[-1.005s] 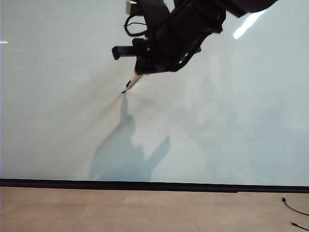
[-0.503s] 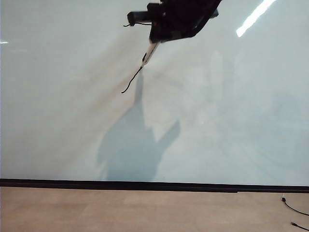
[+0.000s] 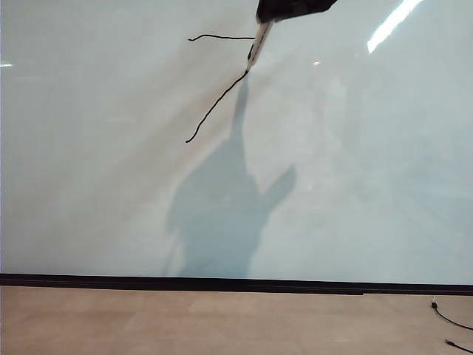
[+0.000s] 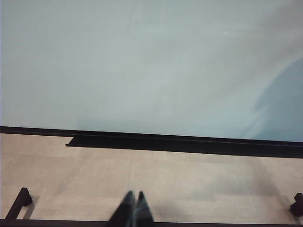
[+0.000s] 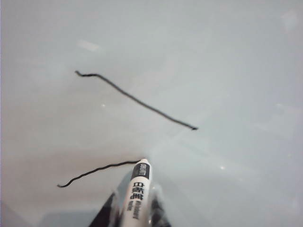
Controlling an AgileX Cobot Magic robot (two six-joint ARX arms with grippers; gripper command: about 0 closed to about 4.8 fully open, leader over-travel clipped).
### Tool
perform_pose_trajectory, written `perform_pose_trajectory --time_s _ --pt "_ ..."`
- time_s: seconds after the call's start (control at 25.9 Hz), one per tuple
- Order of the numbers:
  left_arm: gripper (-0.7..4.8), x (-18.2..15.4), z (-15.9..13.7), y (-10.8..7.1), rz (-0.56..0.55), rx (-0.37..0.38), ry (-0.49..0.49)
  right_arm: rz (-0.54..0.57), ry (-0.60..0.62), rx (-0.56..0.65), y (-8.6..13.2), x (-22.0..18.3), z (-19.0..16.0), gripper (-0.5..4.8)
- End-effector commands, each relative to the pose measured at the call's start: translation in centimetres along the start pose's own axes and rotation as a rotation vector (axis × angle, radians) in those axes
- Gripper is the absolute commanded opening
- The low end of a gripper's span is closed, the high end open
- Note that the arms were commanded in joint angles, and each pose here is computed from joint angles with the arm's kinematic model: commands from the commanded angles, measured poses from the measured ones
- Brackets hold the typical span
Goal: Pick up the pen on the shelf to the right of the whiteboard and write the letter Z.
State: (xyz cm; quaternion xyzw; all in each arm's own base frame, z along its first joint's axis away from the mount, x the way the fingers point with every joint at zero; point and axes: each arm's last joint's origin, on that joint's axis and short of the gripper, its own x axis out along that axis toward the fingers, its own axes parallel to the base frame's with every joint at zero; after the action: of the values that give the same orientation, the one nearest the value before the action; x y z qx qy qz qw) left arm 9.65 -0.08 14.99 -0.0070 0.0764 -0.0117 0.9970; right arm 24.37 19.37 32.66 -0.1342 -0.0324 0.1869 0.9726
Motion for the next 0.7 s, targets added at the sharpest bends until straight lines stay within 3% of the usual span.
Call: perform_pose_trajectory --time_s 0.04,0.7 --pt "-0.04 0.0 0.1 0.0 0.000 0.005 -0.007 -0.087 -0.057 0.003 -1.4 -0.5 1.3 -0.07" --pt "-0.04 0.0 0.1 0.0 0.000 0.005 -0.007 -0.115 -0.116 -0.007 -2.6 -2.1 2.9 -0.07"
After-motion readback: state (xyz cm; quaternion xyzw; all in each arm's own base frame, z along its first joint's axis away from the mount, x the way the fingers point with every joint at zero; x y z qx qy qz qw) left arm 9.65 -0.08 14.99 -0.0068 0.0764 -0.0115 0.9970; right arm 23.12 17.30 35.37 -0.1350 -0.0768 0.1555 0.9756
